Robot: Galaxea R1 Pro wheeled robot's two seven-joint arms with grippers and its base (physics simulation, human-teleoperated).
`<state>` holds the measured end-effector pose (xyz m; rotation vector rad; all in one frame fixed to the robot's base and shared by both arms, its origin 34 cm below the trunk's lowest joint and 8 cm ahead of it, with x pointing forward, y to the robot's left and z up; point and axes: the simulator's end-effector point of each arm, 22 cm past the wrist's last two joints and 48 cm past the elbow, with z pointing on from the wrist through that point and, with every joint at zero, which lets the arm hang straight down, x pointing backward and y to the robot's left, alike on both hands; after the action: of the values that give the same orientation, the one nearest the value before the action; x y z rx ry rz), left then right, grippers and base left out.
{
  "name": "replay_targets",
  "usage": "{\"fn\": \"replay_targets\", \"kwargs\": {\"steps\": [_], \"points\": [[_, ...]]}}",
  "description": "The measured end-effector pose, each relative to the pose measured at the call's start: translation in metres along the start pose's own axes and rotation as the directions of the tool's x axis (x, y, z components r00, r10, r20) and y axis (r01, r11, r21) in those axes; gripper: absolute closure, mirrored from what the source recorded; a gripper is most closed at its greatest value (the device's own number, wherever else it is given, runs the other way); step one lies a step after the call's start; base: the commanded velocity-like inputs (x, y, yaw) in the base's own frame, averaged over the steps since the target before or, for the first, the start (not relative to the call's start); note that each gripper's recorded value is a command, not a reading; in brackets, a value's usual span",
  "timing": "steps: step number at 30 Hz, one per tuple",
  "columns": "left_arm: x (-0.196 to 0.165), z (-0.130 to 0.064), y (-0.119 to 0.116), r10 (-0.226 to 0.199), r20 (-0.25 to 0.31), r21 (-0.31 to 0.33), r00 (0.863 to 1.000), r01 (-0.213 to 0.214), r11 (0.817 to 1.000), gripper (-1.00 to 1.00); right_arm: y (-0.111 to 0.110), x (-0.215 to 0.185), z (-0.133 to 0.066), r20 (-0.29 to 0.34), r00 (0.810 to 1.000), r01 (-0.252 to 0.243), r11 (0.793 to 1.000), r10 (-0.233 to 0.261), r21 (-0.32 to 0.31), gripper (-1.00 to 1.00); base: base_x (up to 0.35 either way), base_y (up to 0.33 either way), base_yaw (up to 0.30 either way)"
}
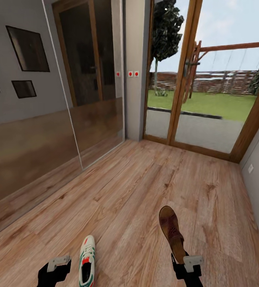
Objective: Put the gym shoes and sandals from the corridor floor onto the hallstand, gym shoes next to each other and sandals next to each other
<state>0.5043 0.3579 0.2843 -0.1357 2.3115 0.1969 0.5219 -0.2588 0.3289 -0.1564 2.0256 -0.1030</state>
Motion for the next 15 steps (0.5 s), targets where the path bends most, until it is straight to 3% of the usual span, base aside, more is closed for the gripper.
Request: {"fn": "replay_targets", "kwargs": {"steps": [15], "points": [[0.0006, -0.0001, 0.0002, -0.001, -0.001, 0.000, 1.000, 0.001, 1.000, -1.00, 0.0000, 0.0000, 0.0000, 0.000, 1.000, 0.000, 1.000, 0.000, 0.000, 1.00, 0.001, -0.081, 0.004]]}}
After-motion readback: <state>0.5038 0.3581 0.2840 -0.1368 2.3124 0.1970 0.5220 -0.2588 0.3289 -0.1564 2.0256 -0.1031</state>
